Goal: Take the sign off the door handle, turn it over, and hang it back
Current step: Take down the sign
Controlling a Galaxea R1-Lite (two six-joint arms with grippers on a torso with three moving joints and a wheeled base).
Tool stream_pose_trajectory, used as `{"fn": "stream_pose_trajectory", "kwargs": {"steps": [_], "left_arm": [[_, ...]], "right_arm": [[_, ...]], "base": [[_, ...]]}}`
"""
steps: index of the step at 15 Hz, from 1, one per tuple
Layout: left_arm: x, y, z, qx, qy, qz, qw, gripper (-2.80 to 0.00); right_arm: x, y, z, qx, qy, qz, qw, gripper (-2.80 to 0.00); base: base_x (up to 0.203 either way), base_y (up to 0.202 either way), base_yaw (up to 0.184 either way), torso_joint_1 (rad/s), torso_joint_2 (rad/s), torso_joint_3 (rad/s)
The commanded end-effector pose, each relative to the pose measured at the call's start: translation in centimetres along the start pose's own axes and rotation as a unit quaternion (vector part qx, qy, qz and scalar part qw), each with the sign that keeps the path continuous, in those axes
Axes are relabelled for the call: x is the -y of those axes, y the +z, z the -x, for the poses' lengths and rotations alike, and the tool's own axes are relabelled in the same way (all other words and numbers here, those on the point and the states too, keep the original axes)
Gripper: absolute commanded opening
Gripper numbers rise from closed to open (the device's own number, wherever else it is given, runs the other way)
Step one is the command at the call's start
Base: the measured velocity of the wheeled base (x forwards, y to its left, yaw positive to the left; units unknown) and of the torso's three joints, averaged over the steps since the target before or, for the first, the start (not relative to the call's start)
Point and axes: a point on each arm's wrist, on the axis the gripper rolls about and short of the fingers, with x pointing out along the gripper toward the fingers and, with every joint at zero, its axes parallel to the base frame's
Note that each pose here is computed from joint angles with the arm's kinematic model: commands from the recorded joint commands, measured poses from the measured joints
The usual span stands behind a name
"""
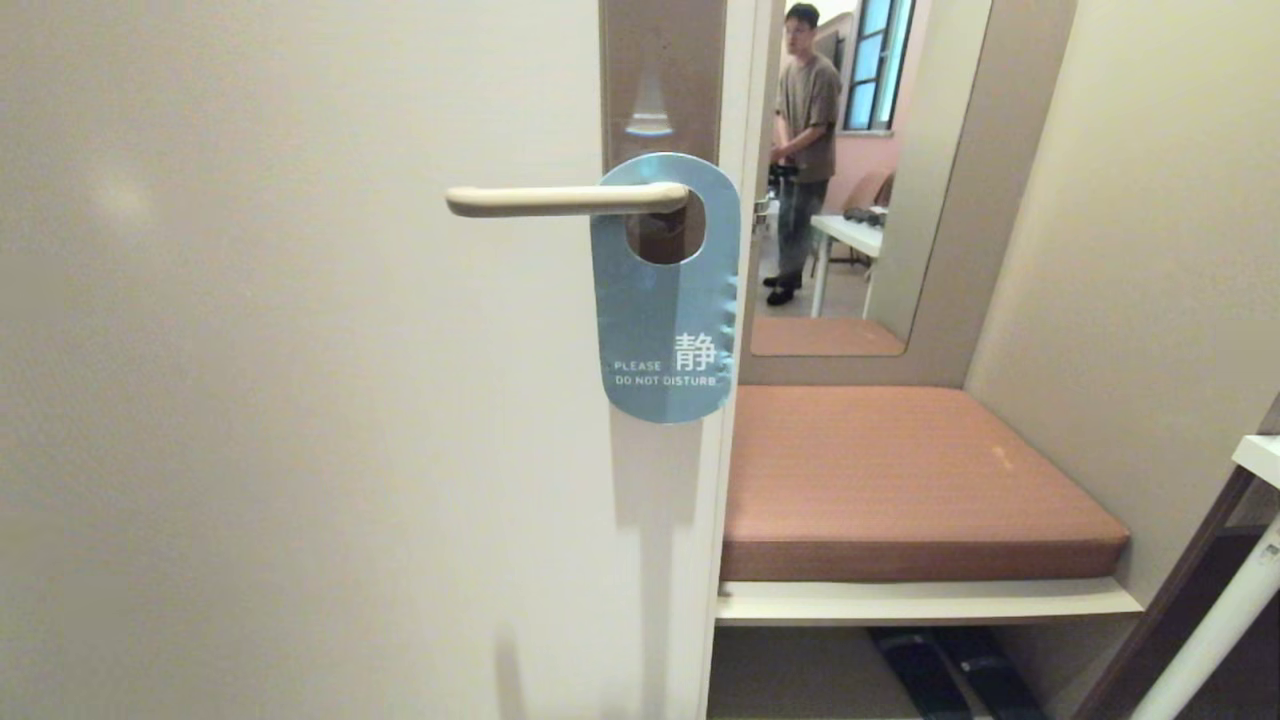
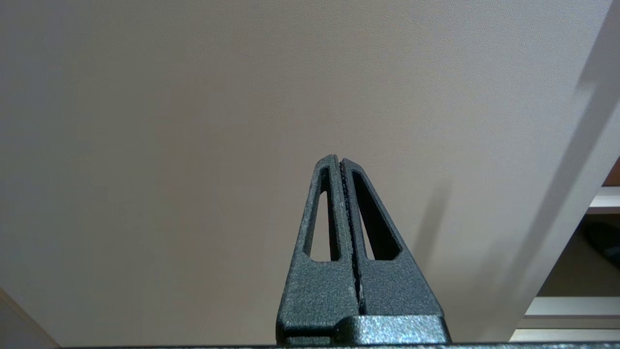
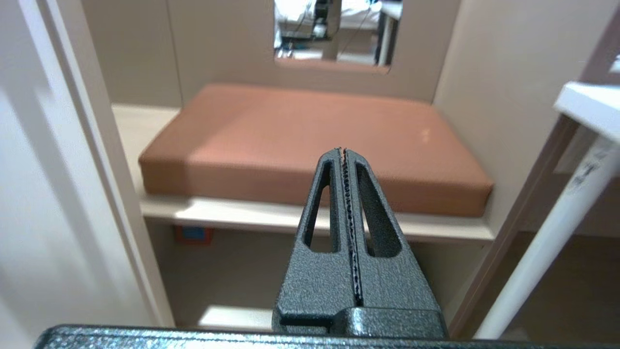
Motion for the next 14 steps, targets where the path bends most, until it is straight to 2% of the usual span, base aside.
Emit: {"fn": "stream_pose_trajectory", "kwargs": {"steps": [1,4,6,10,12,14], "left_arm": [[0.0,0.0,0.0,0.000,0.001,0.000,1.0000,-2.80],[0.0,0.0,0.0,0.000,0.000,0.000,1.0000,-2.80],[0.0,0.0,0.0,0.000,0.000,0.000,1.0000,-2.80],[0.0,0.0,0.0,0.000,0.000,0.000,1.0000,-2.80],[0.0,0.0,0.0,0.000,0.001,0.000,1.0000,-2.80],[0.0,0.0,0.0,0.000,0.001,0.000,1.0000,-2.80]], "right_arm": [[0.0,1.1,0.4,0.013,-0.002,-0.001,1.000,-2.80],[0.2,4.1,1.7,0.021,-0.007,-0.001,1.000,-2.80],[0.3,6.8,1.4,0.006,-0.019,-0.001,1.000,-2.80],[0.7,13.3,-1.3,-0.019,-0.067,-0.001,0.998,-2.80],[0.7,15.8,-3.2,-0.031,-0.073,0.000,0.997,-2.80],[0.7,17.6,-5.6,-0.051,-0.061,0.001,0.997,-2.80]], "base": [[0.000,0.000,0.000,0.000,0.00,0.000],[0.000,0.000,0.000,0.000,0.00,0.000],[0.000,0.000,0.000,0.000,0.00,0.000],[0.000,0.000,0.000,0.000,0.00,0.000],[0.000,0.000,0.000,0.000,0.00,0.000],[0.000,0.000,0.000,0.000,0.00,0.000]]}}
